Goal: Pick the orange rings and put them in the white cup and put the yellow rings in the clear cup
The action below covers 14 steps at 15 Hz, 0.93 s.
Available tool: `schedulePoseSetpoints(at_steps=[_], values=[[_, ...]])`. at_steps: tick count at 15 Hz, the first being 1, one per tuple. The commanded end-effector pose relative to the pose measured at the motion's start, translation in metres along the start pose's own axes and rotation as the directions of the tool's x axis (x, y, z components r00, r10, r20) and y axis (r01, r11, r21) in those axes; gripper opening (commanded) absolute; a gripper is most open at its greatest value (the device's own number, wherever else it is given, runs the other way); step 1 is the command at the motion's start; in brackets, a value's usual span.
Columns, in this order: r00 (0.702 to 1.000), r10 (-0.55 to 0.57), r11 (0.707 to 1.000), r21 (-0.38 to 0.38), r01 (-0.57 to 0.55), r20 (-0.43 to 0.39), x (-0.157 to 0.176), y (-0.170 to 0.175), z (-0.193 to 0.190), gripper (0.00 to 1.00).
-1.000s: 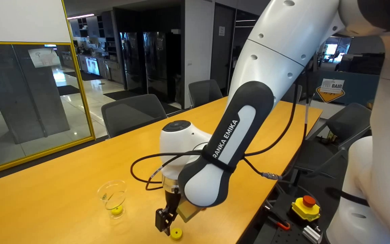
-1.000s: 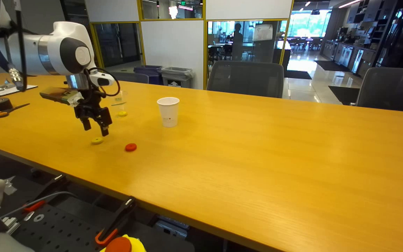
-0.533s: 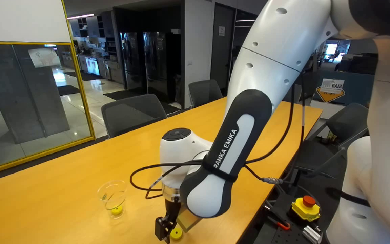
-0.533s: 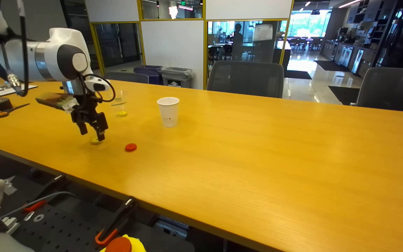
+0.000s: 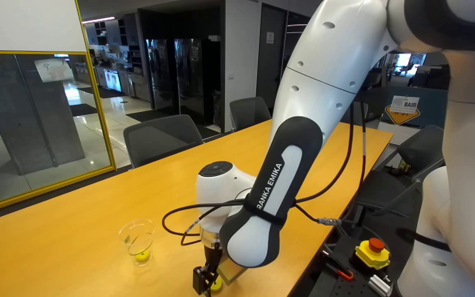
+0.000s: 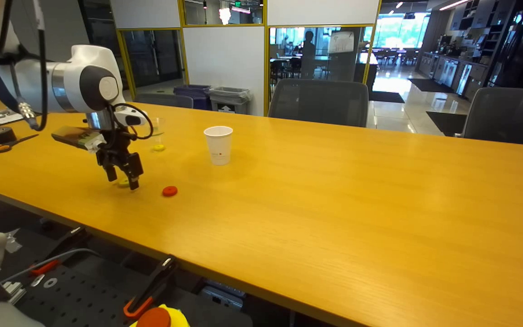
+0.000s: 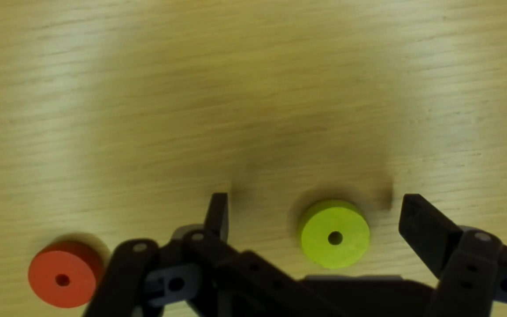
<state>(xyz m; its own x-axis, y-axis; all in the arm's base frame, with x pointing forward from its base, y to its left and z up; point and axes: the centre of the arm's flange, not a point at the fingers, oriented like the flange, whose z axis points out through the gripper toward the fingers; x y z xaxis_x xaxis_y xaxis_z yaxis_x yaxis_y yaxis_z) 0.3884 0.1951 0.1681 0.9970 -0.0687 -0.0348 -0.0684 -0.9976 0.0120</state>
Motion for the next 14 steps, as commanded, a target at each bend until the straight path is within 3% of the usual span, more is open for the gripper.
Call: schedulePoseSetpoints(at_steps=[1,9,10,11,14], values=[[1.000,0.006,1.000,0.004,-0.006,-0.024,0.0094,-0.0022,0.0012,1.00],[1.000,0.003,1.000,0.009,-0.003,-0.029,0.0155,-0.0064,-0.0005,1.00],[1.000,0.002,1.000,0.010,-0.002,-0.030,0.0155,-0.0067,-0.0007,0.75],[1.000,0.000,1.000,0.008,0.000,-0.031,0.0156,-0.0070,-0.0008,0.75],[0.999,-0.001,1.000,0.008,0.001,-0.033,0.0161,-0.0071,-0.0014,0.51]])
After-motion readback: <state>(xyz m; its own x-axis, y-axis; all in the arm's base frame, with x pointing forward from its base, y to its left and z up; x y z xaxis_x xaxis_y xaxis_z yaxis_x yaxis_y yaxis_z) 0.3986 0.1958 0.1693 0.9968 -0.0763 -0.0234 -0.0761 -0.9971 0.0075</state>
